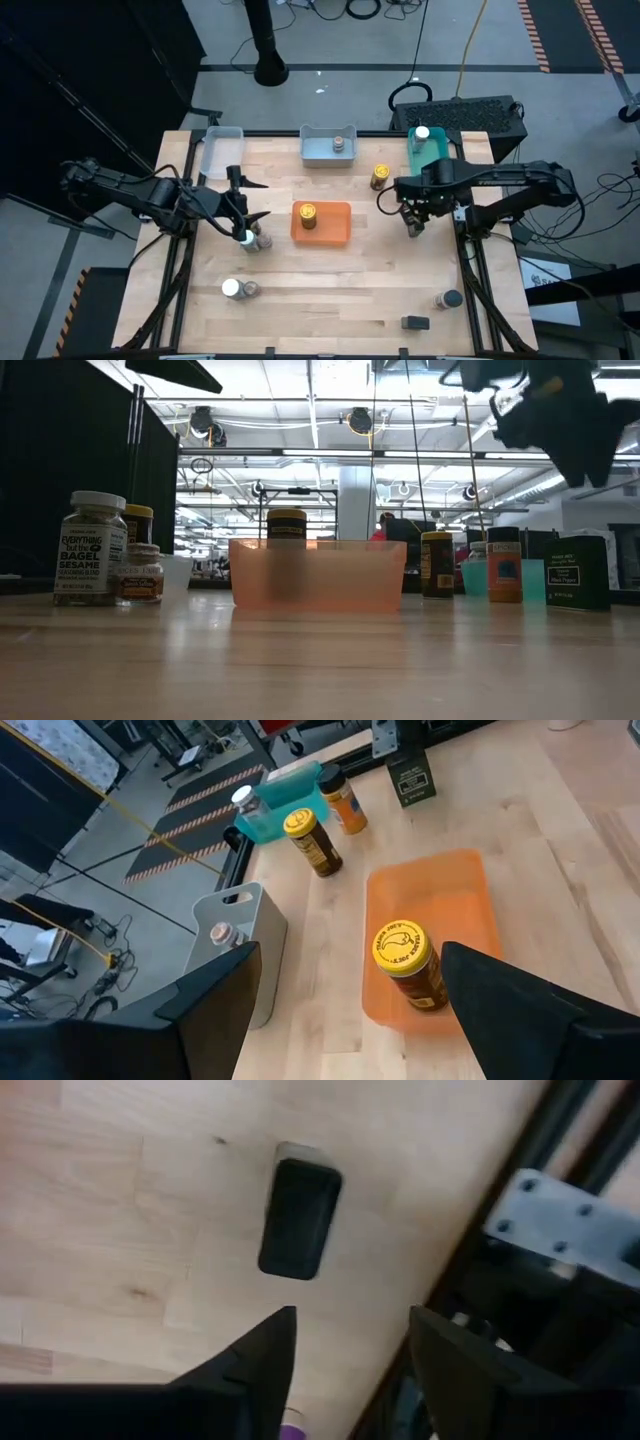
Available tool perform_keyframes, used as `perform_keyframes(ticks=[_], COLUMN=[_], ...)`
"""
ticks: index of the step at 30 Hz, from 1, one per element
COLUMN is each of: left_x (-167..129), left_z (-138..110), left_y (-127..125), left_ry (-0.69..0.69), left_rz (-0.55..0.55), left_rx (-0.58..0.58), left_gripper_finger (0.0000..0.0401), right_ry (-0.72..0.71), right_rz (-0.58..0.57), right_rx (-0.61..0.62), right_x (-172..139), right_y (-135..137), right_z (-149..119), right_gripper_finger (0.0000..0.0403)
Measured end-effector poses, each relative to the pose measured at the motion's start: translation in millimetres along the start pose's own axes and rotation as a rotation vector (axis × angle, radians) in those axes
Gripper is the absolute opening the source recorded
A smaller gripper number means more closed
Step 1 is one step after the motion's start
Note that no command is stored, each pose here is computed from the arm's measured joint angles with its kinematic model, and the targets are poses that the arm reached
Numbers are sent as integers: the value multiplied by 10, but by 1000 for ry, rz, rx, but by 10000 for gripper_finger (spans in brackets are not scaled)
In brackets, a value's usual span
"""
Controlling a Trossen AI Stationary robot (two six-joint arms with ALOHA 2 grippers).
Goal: Sort spices by type
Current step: Put the top black seasoning can into the transparent bin
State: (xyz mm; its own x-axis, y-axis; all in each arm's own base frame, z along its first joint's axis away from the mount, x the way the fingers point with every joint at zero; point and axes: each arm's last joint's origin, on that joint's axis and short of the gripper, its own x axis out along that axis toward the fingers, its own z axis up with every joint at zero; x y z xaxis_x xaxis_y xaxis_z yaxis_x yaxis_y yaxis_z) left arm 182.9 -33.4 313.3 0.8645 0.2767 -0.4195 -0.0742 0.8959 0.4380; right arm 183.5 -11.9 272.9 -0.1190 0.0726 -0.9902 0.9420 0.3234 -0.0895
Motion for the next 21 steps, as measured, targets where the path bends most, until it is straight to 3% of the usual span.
perform_keyframes(ticks=[11,18,21], left_x=[3,35,36], left_z=[-9,-74,-63], left_y=[-4,-38,-36], left_ry=[6,28,18], left_rz=[-1,-6,-4], left_rx=[-36,-26,-27], left_gripper_finger=[315,315,315], right_ry=[23,-12,-10], right_rz=[63,131,126], right_rx=[-7,-8,-4], right_x=[496,697,707], right_y=[27,70,66], right_z=[135,182,181], right_gripper_finger=[248,250,229])
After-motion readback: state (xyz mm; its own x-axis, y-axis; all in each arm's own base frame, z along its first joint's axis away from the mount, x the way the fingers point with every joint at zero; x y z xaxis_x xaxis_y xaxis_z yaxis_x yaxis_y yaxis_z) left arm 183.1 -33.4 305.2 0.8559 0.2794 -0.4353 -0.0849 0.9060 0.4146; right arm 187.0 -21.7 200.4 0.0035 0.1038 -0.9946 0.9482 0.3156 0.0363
